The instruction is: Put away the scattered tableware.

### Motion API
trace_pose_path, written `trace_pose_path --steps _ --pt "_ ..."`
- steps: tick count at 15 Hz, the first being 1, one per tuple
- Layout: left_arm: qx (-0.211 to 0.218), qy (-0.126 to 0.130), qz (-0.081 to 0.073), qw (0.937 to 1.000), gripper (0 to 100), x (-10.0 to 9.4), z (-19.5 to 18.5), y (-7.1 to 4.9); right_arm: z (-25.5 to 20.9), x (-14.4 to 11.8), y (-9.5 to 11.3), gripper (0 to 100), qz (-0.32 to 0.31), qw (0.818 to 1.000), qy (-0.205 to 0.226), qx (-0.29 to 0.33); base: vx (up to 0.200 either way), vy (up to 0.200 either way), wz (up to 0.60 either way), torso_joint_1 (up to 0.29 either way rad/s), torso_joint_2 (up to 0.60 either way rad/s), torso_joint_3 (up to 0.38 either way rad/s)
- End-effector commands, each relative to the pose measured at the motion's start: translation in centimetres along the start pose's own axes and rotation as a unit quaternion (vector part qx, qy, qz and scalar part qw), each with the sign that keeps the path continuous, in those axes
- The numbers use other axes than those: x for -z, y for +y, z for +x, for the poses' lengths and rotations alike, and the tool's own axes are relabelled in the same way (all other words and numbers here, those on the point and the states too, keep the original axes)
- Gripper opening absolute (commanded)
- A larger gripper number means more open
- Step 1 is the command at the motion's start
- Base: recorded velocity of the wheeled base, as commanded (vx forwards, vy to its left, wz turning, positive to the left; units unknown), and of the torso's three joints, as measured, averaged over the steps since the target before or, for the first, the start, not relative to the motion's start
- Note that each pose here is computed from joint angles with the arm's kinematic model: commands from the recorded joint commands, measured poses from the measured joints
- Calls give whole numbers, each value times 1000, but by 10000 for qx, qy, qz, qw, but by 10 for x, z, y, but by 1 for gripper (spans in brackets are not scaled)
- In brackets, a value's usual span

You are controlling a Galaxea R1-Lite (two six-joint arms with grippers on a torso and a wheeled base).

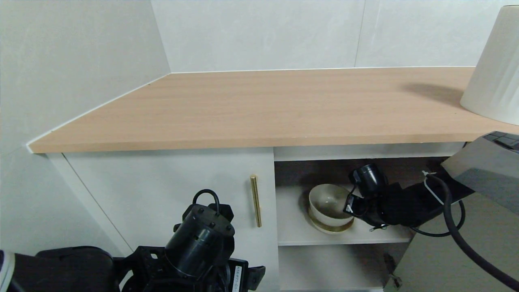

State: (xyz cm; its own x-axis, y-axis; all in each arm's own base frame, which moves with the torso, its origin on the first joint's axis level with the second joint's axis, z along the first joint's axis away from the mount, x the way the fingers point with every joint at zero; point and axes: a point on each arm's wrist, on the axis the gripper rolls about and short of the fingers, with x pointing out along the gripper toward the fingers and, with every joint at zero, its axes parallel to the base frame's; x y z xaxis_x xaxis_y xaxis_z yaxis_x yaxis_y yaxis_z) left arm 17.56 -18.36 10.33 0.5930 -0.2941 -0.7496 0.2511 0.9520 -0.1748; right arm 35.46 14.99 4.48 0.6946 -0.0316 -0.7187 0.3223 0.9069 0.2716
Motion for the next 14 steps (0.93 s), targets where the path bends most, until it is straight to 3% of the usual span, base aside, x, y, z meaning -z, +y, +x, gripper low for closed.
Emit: trace_pose_path --steps 1,6,10,14 --pt "-2 8 5 10000 100 0 0 0 -2 0 0 100 -3 10000 -4 -8 0 0 0 0 0 0" --pt "-55 -72 -68 9999 100 -3 -2 4 -26 -2 -1 100 -137 9998 23 -169 0 0 0 0 0 0" --pt "40 -352 -163 9992 100 -9 -26 12 -97 17 -8 100 -1400 9858 438 -817 0 0 0 0 0 0" --pt "-36 -569 -399 9976 100 -8 -59 35 -157 20 -18 100 -1984 9720 300 -1221 0 0 0 0 0 0"
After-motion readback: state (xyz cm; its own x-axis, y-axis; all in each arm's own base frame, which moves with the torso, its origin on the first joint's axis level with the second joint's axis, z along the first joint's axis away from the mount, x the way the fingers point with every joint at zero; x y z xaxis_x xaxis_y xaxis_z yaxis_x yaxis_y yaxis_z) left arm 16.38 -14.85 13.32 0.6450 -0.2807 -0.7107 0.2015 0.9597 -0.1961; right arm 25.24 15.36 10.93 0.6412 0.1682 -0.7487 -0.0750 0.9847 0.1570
